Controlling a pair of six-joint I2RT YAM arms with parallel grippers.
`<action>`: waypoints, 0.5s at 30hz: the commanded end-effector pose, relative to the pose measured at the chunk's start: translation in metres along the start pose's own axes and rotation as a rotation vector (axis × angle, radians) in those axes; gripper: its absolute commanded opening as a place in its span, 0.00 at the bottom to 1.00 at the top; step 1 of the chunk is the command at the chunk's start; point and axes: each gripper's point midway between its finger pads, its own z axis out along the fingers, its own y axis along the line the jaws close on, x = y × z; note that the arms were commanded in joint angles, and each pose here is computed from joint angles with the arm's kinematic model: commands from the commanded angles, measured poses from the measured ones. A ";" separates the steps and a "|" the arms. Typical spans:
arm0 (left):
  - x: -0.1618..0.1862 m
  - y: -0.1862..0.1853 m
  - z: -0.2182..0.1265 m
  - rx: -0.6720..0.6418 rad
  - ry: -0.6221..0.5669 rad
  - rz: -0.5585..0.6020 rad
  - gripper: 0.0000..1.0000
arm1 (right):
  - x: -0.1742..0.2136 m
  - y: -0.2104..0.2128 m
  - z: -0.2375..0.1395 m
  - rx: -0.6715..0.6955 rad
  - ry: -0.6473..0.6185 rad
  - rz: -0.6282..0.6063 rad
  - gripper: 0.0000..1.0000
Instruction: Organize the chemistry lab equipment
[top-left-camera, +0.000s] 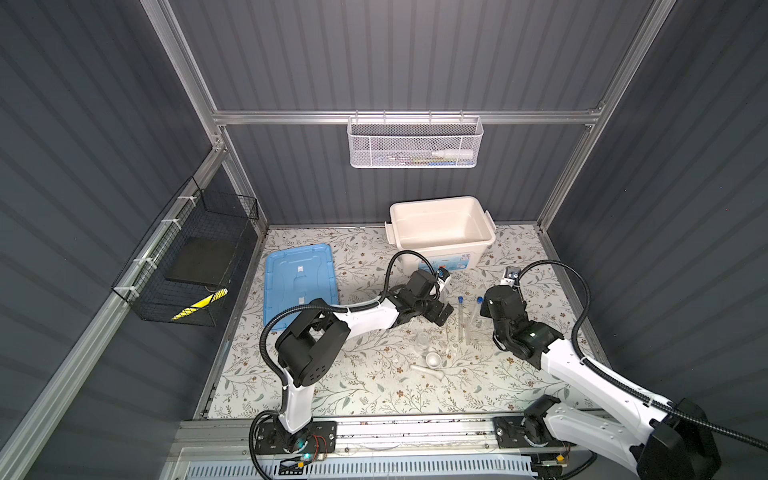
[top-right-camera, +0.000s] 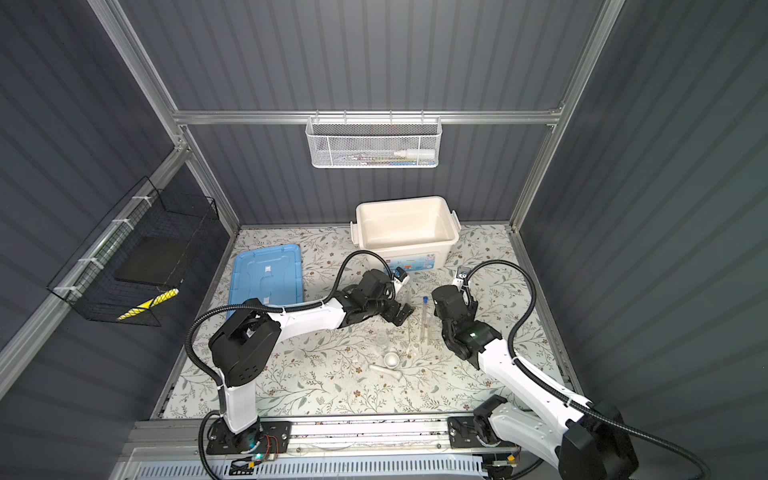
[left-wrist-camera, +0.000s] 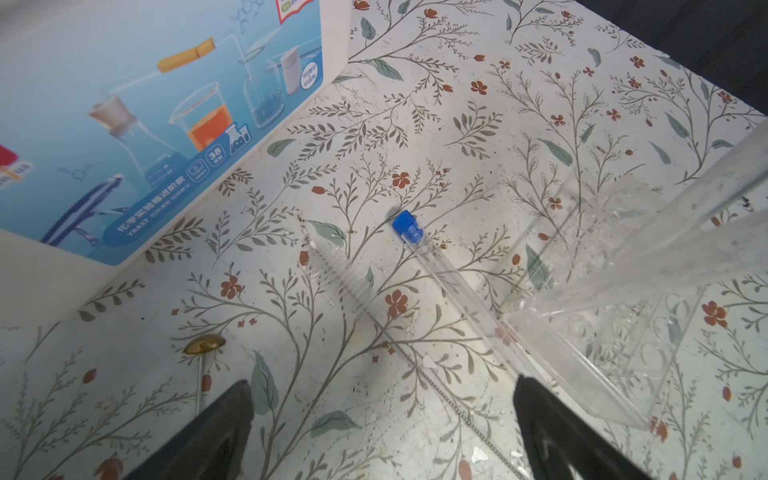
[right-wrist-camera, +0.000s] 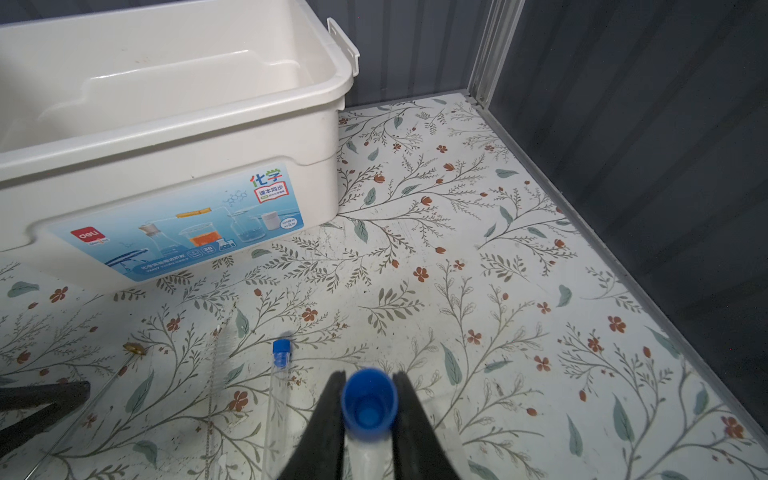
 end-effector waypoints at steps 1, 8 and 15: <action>-0.011 -0.004 -0.009 0.002 -0.035 -0.008 1.00 | -0.011 -0.003 -0.003 0.019 -0.044 0.022 0.21; -0.009 -0.004 -0.008 0.002 -0.033 -0.008 1.00 | -0.011 0.000 0.000 0.015 -0.059 0.038 0.21; -0.007 -0.003 -0.009 -0.003 -0.029 -0.010 1.00 | -0.005 0.006 0.006 0.015 -0.041 0.004 0.21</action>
